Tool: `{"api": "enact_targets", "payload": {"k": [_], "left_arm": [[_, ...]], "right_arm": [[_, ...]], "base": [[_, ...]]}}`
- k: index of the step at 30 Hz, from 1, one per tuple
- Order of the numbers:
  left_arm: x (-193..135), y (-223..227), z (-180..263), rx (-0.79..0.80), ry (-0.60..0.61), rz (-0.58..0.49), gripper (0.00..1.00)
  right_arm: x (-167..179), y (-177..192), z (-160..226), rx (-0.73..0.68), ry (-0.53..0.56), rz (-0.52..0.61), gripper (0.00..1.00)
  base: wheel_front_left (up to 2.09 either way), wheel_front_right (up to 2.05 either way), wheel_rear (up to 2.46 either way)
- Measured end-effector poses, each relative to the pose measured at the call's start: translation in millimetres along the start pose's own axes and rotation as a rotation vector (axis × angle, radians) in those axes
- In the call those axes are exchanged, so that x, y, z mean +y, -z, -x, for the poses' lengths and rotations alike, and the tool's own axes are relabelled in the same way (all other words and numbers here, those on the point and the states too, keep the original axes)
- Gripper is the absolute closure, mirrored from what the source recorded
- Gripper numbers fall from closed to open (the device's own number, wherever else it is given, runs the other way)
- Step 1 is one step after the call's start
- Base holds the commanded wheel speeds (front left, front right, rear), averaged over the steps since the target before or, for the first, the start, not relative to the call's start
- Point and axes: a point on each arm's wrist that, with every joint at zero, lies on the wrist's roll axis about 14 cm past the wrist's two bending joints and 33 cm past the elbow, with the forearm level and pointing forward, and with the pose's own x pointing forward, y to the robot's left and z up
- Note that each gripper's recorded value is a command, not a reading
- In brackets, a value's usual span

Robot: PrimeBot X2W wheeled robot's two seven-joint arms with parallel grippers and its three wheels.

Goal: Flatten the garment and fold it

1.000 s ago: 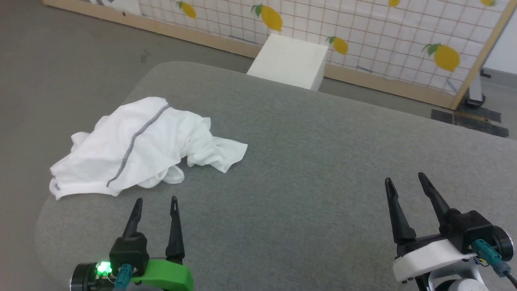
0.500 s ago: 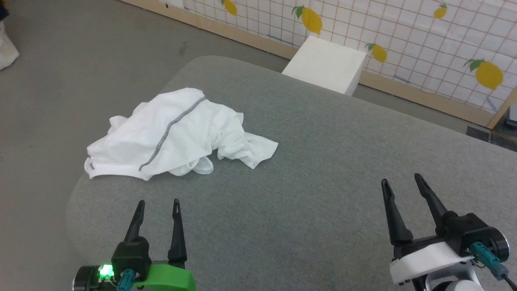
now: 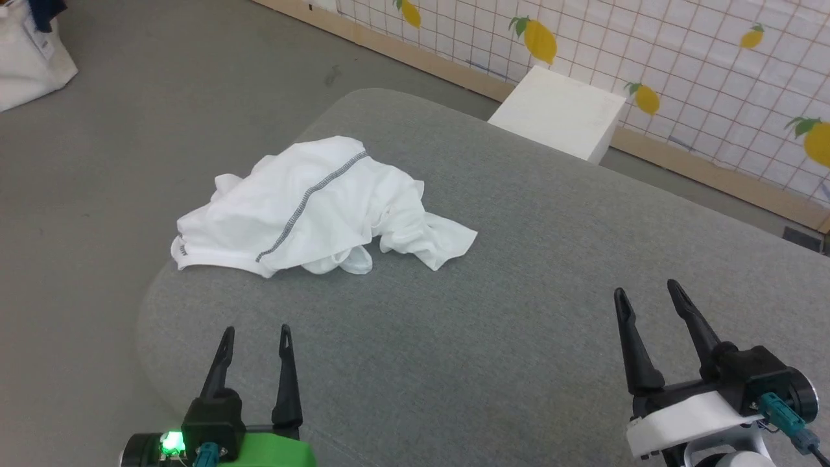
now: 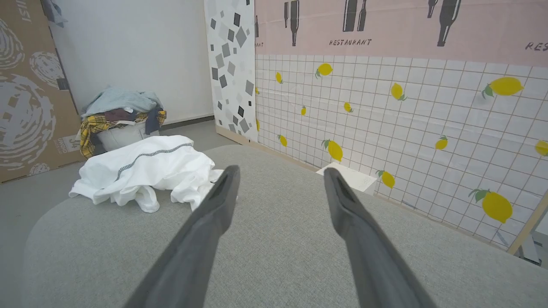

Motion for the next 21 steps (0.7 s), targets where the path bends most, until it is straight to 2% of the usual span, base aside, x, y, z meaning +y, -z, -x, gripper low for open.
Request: {"api": "enact_targets", "payload": {"k": [10,21], "left_arm": [[14.3,-1.5,11.8,-0.017,-0.033,-0.014,0.0],[12.5,1.6,11.5,-0.005,-0.032,0.012,0.0]], "right_arm": [[16.4,-1.9,-7.1,-0.016,-0.048,-0.008,0.0],[13.9,-0.8,-5.5,-0.015,-0.04,-0.015,0.0]], "base": [[0.0,0.0,0.0],[0.0,0.0,0.0]]}}
